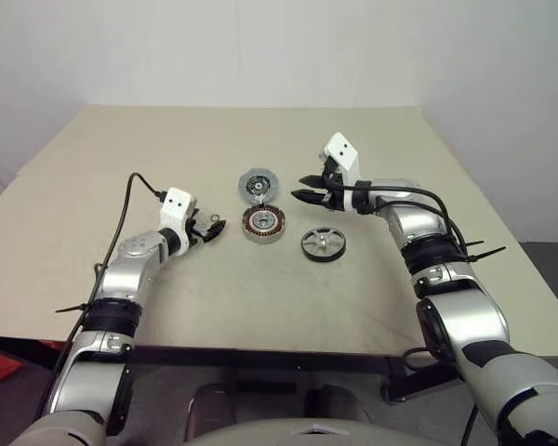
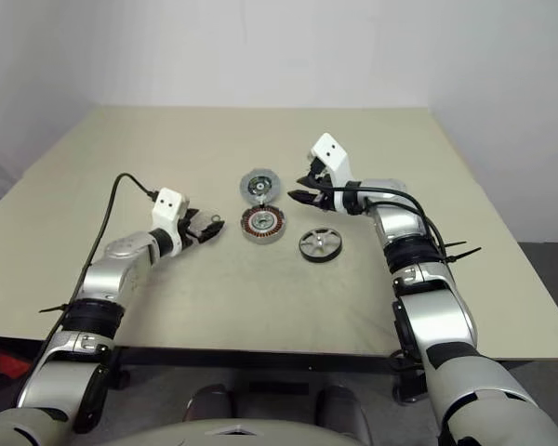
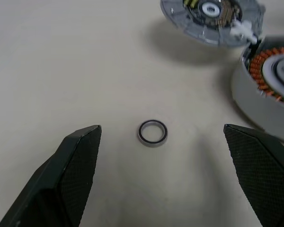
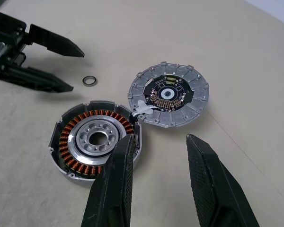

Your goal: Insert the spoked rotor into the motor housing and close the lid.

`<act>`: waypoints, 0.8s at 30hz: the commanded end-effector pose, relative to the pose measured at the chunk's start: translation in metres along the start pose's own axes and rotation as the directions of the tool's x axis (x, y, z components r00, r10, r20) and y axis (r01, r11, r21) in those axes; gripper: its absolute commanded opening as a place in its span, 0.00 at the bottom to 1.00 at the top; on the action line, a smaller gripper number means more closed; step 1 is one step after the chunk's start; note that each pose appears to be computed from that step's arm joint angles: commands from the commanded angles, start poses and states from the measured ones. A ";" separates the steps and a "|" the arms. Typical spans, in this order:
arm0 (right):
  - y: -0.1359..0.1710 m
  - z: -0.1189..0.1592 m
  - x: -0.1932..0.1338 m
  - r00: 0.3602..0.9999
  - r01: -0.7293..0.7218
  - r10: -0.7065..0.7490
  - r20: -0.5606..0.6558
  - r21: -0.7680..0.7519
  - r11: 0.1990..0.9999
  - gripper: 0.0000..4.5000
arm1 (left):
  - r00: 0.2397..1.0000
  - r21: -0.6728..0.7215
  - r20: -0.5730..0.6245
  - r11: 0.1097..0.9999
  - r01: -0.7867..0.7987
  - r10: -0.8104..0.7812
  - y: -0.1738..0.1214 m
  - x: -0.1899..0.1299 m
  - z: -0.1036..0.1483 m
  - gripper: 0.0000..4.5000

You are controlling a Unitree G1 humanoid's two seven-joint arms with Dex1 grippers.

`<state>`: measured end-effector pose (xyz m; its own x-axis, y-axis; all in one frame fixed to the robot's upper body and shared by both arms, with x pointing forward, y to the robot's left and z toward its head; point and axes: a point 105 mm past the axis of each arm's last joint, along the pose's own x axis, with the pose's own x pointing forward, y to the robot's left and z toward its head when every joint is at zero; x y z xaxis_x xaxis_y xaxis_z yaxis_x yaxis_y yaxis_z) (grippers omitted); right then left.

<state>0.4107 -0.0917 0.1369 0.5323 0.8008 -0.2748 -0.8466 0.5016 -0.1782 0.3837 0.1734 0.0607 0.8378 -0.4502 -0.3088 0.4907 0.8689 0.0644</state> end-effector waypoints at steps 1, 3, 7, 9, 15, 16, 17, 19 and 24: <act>-0.006 0.028 -0.001 0.996 0.023 -0.020 0.082 -0.041 0.999 0.43 | 0.999 0.099 0.041 0.995 -0.005 0.001 0.004 0.002 0.017 0.97; -0.006 0.029 0.000 0.996 0.027 -0.024 0.088 -0.041 0.999 0.43 | 0.999 0.136 0.051 0.991 -0.012 0.005 0.004 0.003 0.017 0.97; -0.006 0.030 0.000 0.995 0.028 -0.024 0.092 -0.041 0.999 0.43 | 0.993 0.159 0.108 0.986 -0.056 0.039 0.009 0.005 0.018 0.97; -0.006 0.031 0.000 0.995 0.028 -0.024 0.095 -0.042 0.999 0.43 | 0.989 0.125 0.138 0.989 -0.075 0.058 0.012 0.007 0.017 0.97; -0.007 0.034 -0.001 0.994 0.029 -0.024 0.104 -0.043 0.999 0.43 | 0.982 -0.006 0.169 0.996 -0.090 0.090 0.012 0.014 0.008 0.97; -0.007 0.034 -0.001 0.994 0.029 -0.025 0.104 -0.043 0.999 0.43 | 0.983 -0.018 0.164 0.996 -0.082 0.084 0.010 0.016 0.006 0.97; -0.007 0.034 -0.001 0.994 0.029 -0.024 0.104 -0.044 0.999 0.43 | 0.985 -0.028 0.157 0.997 -0.076 0.079 0.008 0.017 0.004 0.97; -0.008 0.034 -0.001 0.994 0.031 -0.026 0.105 -0.044 0.999 0.43 | 0.988 -0.045 0.140 0.997 -0.061 0.066 0.006 0.020 0.001 0.97; -0.009 0.033 -0.002 0.994 0.041 -0.037 0.106 -0.043 0.998 0.43 | 0.998 -0.032 0.060 0.999 -0.031 0.033 0.001 0.027 -0.005 0.97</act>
<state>0.4133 -0.0883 0.1438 0.5470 0.8017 -0.2409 -0.8368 0.5164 -0.1817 0.4007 0.1645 0.0409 0.8705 -0.4277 -0.2436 0.4467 0.8943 0.0260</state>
